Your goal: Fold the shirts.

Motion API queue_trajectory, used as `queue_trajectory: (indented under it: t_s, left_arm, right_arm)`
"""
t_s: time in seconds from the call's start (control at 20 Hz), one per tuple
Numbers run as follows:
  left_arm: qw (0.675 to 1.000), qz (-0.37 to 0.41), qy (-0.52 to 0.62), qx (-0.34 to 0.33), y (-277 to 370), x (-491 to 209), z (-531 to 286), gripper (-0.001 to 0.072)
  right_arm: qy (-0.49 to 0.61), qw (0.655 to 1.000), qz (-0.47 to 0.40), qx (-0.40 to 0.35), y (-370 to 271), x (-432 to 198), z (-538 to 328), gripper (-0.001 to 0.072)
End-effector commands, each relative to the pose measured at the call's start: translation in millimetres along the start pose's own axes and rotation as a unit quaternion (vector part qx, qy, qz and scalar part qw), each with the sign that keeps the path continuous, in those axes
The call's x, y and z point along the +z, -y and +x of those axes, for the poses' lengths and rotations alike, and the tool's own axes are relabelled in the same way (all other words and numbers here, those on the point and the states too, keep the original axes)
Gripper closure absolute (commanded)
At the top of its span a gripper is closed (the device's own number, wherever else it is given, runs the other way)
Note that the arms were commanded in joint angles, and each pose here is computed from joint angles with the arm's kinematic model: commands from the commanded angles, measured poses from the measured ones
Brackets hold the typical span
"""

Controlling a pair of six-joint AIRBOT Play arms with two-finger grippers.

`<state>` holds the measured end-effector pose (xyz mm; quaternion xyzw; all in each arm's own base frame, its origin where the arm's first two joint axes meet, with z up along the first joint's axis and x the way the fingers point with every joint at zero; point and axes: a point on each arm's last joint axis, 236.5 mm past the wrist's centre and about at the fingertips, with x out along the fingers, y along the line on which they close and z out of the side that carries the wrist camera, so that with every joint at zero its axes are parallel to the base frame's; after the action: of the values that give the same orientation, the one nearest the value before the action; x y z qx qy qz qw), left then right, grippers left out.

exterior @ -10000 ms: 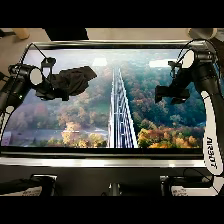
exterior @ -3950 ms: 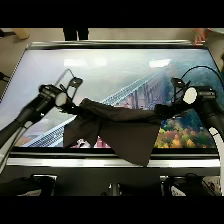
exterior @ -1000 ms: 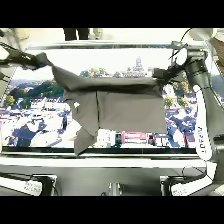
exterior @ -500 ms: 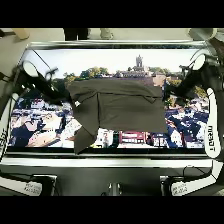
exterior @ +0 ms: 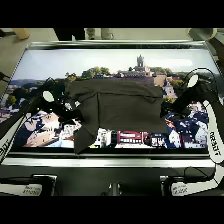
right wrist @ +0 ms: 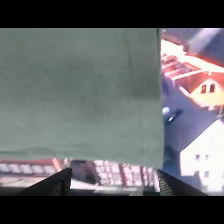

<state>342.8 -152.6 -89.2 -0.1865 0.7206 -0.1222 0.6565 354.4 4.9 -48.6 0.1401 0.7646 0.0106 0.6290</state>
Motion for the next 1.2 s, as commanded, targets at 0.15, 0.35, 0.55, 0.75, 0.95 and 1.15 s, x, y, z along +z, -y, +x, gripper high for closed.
queue_trajectory:
  t_s: [0.15,0.35,0.55,0.75,0.95,1.15]
  left_arm:
    - [0.997,-0.014,0.074,-0.021,12,32,4,0.0678]
    - [0.996,0.020,0.089,-0.024,20,30,-12,0.0678]
    - [0.991,0.038,0.126,-0.034,36,32,-43,0.0678]
    - [0.984,0.063,0.161,-0.041,48,32,-73,0.0679]
    - [0.928,0.166,0.333,-0.013,83,53,-220,0.0681]
    - [0.715,0.222,0.662,0.049,137,-31,-535,0.0681]
  right_arm:
    - [-0.035,0.999,0.008,-0.031,26,-18,29,0.0082]
    - [-0.059,0.998,0.010,0.010,14,-23,56,0.0086]
    - [-0.054,0.998,0.031,0.019,11,-14,70,0.0114]
    - [-0.064,0.995,0.043,0.069,-12,-14,71,0.0687]
    - [0.067,0.994,-0.036,0.073,-33,21,-26,0.0688]
    - [0.489,0.863,-0.119,0.042,-78,15,-329,0.0686]
